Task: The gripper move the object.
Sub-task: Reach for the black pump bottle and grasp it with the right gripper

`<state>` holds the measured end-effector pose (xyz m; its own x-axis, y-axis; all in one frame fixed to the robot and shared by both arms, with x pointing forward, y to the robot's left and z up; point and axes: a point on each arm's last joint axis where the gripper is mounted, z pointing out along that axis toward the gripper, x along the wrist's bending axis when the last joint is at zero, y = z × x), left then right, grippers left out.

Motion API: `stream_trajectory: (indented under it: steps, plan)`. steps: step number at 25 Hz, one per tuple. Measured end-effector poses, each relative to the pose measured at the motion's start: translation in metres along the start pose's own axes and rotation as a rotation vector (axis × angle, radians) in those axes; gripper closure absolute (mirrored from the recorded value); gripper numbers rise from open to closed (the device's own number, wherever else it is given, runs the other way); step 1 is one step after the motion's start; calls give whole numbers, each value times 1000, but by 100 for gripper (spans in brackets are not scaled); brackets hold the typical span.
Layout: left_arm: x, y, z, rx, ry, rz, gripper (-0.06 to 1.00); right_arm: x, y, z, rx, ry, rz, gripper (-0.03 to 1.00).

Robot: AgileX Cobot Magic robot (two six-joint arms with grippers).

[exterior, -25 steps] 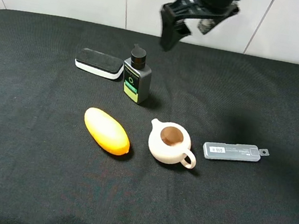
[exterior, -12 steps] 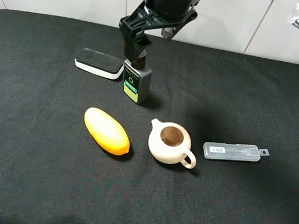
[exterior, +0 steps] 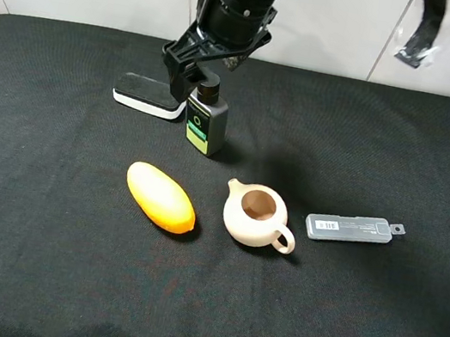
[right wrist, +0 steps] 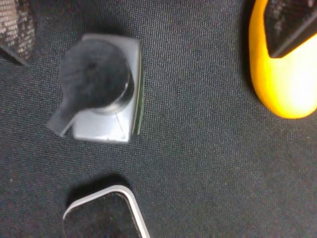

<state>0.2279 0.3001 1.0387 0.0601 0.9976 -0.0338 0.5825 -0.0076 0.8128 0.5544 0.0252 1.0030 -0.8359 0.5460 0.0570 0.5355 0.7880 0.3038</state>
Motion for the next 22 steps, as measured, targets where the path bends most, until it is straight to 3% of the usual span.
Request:
stream_trajectory:
  steps: [22]
  plan:
    - [0,0,0,0,0,0,27,-22,13,59,50,2,26,27]
